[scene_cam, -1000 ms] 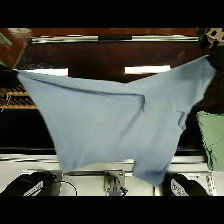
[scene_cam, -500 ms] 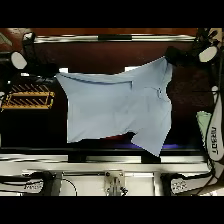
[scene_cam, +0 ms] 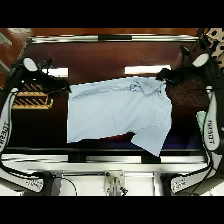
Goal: Fold the shirts.
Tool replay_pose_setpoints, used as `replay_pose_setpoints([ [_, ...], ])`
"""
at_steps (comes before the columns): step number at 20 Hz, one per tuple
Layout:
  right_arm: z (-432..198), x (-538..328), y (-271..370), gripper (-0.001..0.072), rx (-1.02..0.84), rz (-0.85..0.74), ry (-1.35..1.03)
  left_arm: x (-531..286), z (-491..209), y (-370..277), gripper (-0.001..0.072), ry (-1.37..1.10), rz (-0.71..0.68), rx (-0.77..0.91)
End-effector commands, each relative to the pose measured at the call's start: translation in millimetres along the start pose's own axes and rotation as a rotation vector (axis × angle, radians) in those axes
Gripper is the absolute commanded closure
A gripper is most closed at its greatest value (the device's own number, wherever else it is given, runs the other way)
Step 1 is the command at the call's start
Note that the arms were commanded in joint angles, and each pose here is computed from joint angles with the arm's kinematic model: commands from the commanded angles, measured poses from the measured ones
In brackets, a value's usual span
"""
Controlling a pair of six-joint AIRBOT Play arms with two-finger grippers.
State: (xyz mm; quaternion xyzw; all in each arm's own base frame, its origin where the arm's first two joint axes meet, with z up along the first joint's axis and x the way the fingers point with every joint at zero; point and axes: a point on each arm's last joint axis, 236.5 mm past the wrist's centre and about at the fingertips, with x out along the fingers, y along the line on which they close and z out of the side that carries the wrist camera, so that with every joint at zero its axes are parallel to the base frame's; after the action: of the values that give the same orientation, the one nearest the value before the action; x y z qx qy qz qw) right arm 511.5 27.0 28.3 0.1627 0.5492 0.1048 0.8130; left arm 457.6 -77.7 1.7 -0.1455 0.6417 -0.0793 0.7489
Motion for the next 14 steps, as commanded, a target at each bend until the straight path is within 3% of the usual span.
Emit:
replay_pose_setpoints([
  [1,-90.6,-68.1,-60.5,0.0022,0.033,-0.118,0.35,-32.3,-64.9,27.7,-0.001,0.196,-0.014,-0.029],
  [3,-119.4,-97.7,-80.5,0.0022,0.145,-0.078,0.375,-30.8,-111.7,40.6,-0.0004,0.249,-0.015,-0.086],
  [4,-129.3,-106.8,-91.3,0.0022,0.197,-0.072,0.347,-21.4,-141.4,46.1,0.0075,0.275,-0.023,-0.117],
  [5,-139.2,-112.5,-99.5,0.0022,0.233,-0.069,0.324,-9.0,-168.1,48.6,0.0099,0.284,-0.046,-0.151],
  [9,-165.4,-113.0,-100.8,0.0022,0.322,0.006,0.261,28.3,-240.1,42.6,0.0083,0.237,-0.278,-0.328],
  [14,-157.7,-103.1,-95.8,0.0022,0.33,0.046,0.218,48.8,-266.1,55.8,0.0081,0.232,-0.303,-0.404],
])
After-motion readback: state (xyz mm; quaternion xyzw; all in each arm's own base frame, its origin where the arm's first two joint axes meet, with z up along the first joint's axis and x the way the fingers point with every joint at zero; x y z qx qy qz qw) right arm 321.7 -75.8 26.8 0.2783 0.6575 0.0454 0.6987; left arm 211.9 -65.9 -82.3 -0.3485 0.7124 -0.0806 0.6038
